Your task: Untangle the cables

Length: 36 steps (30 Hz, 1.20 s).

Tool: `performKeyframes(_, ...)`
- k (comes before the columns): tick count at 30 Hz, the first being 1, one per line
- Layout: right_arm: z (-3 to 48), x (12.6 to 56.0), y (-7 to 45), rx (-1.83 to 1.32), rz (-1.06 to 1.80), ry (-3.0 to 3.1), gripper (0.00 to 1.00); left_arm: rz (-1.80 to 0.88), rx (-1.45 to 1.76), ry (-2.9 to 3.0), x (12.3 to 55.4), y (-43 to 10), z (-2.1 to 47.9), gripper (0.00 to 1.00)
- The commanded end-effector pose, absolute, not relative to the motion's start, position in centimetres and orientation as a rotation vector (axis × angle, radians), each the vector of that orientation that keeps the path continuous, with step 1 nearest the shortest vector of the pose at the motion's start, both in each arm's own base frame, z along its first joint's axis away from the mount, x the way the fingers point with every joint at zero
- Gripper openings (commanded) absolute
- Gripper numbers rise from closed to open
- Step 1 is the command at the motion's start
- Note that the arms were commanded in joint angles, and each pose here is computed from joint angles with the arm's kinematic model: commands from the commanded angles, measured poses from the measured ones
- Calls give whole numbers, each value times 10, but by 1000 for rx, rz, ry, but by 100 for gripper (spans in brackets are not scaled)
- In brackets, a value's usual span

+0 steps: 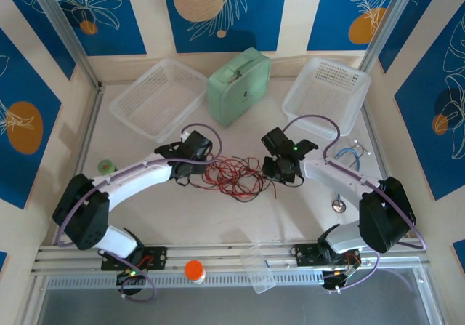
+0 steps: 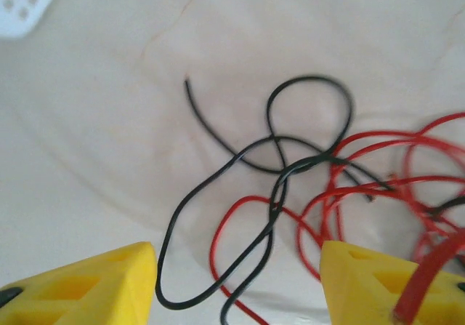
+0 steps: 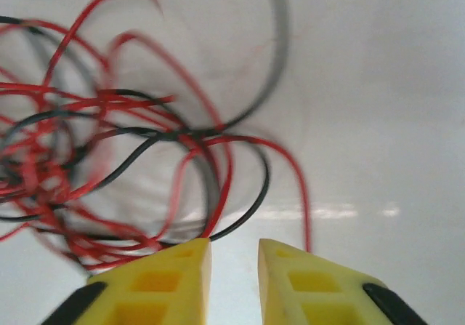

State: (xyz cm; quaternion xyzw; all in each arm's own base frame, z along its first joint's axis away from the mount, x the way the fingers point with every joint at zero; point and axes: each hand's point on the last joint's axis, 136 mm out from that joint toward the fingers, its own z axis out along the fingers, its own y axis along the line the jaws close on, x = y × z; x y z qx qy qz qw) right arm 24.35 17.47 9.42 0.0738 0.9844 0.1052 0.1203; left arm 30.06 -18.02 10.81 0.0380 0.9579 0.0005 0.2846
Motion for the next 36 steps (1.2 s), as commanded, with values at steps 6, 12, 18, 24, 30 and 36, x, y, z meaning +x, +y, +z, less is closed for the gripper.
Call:
performKeyframes(6,124,253,239,-70,476,2866,59,-138,190,2623,289,-209,110,62)
performKeyframes(12,85,275,253,-52,349,2959,65,-228,208,2692,285,-236,73,67)
performKeyframes(18,46,280,243,23,201,3017,65,-289,264,2736,281,-267,48,74)
performKeyframes(24,21,278,226,118,139,3038,60,-181,259,2799,278,-260,18,73)
performKeyframes(30,14,276,195,220,58,3021,34,102,220,2802,281,-221,-1,59)
performKeyframes(36,12,264,151,351,-6,3006,11,227,140,2767,286,-180,11,57)
